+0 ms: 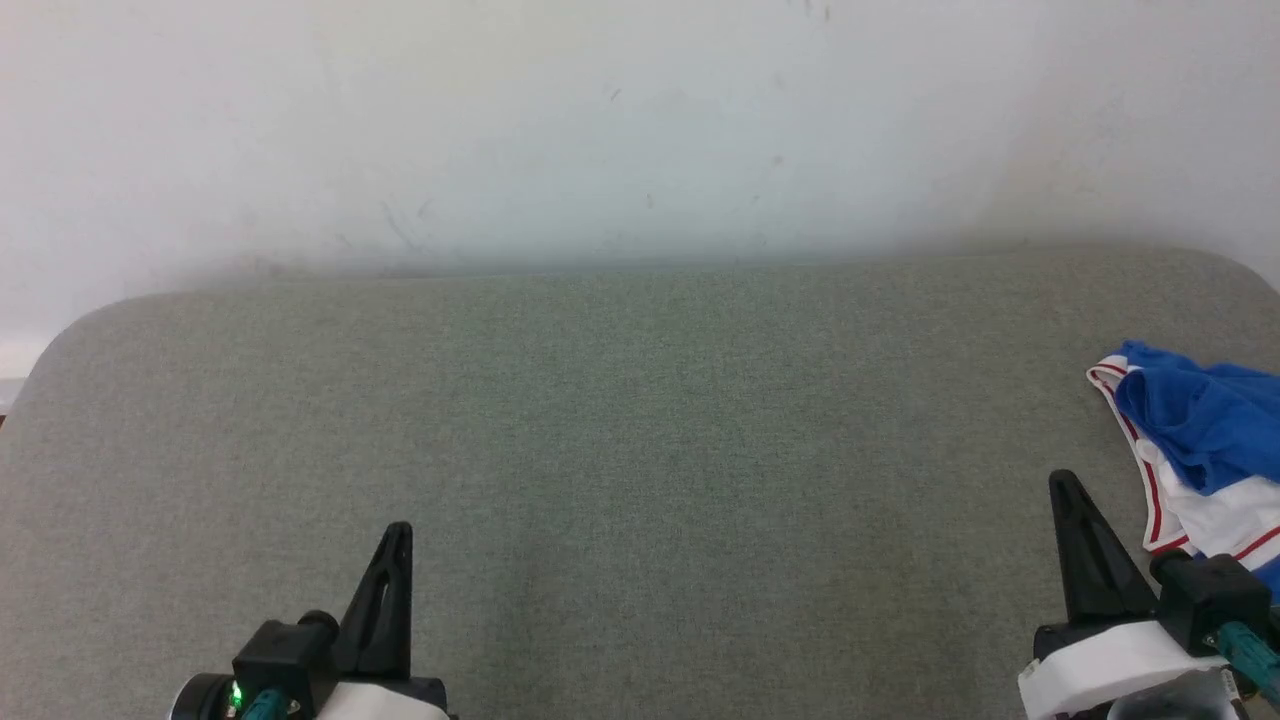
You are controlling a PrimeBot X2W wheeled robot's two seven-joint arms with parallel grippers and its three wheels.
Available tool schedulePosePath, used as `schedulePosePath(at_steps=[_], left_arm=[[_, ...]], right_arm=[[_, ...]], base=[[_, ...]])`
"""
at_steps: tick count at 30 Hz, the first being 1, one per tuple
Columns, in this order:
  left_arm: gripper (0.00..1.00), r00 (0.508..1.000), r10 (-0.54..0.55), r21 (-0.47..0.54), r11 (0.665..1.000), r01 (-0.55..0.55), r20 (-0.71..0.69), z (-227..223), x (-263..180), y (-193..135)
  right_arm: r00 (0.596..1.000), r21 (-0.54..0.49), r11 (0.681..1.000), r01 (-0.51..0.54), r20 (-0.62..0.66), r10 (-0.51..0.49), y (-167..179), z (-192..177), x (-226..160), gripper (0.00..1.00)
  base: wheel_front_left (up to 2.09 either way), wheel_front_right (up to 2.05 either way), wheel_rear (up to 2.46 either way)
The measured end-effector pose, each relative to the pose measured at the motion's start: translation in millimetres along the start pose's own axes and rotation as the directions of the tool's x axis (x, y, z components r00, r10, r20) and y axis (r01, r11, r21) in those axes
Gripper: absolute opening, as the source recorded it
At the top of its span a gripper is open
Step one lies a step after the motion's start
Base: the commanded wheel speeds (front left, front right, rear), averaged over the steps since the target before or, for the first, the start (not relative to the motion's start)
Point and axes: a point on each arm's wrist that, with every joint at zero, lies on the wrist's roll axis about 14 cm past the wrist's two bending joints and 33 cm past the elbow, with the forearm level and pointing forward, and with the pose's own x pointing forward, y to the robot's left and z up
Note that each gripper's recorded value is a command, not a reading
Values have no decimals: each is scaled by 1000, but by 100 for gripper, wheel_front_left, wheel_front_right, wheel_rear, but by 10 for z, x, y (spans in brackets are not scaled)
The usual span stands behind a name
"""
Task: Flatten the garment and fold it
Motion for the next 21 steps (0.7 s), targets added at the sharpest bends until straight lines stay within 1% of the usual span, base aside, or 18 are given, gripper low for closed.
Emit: schedulePosePath(at_steps=[21], left_arm=[[0,1000,5,24,1000,-5,-12,23,112,1]], right_arm=[[1000,-7,1000,-18,-21,18,58,8,49,0]], base=[[0,0,0]])
